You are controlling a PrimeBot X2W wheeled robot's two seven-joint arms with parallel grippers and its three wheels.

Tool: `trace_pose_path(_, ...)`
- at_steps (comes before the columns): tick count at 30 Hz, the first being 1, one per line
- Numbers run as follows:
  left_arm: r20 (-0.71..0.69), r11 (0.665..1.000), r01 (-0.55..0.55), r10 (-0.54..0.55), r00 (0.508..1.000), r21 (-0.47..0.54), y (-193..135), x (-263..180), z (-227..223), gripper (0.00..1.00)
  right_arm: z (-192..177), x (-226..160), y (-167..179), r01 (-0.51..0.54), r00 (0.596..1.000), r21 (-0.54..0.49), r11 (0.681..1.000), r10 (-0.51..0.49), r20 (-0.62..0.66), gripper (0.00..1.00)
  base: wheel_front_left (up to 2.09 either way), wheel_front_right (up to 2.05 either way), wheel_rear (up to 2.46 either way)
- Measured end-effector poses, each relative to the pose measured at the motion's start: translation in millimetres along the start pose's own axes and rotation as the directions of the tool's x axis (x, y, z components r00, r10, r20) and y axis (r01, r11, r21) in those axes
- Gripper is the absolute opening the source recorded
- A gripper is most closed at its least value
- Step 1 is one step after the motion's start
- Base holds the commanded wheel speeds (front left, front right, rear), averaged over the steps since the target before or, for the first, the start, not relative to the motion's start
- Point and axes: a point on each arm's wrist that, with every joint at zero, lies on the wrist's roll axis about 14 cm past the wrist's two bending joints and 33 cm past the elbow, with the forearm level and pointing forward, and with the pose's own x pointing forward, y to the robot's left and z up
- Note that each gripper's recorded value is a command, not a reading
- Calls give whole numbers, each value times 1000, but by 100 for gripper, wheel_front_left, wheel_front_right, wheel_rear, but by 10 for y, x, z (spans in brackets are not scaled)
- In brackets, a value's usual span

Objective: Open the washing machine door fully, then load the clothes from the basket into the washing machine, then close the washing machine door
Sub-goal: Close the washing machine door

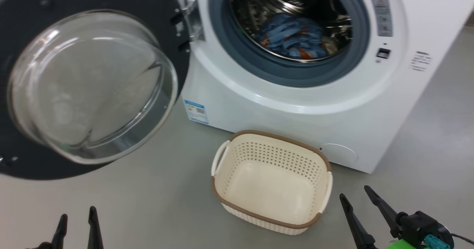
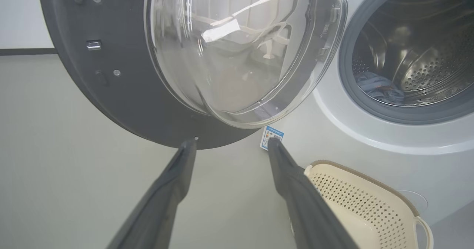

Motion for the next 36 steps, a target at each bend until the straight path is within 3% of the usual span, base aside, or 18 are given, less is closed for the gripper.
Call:
trace_pose_path(12,23,996,-88,88,996,-16,272,-204,64,100,-59,196,342,-116,993,5,993,117,-18,100,0,0,0)
trace_pose_path(22,39,993,-99,102,994,-58,288,-198,112,98,-64,231,338,-122,992,16,992,122,-18,100,0,0,0)
trace_pose_path(24,63,992,-107,111,992,-70,316,-189,183,47,-52,231,330,-119,993,15,993,119,-15,100,0,0,0)
trace_pose_path(25,80,991,-112,118,990,-71,340,-182,237,29,-46,230,320,-115,993,15,993,116,-13,100,0,0,0)
trace_pose_path(26,102,990,-118,125,987,-71,368,-170,308,0,-39,229,309,-111,994,16,994,111,-10,100,0,0,0)
trace_pose_path(31,264,991,-117,130,956,-64,509,26,895,0,-38,205,198,-75,997,22,997,76,-6,100,0,0,0)
trace_pose_path(36,447,994,-93,109,888,-57,641,273,1667,0,-84,175,93,-45,999,33,998,46,-13,100,0,0,0)
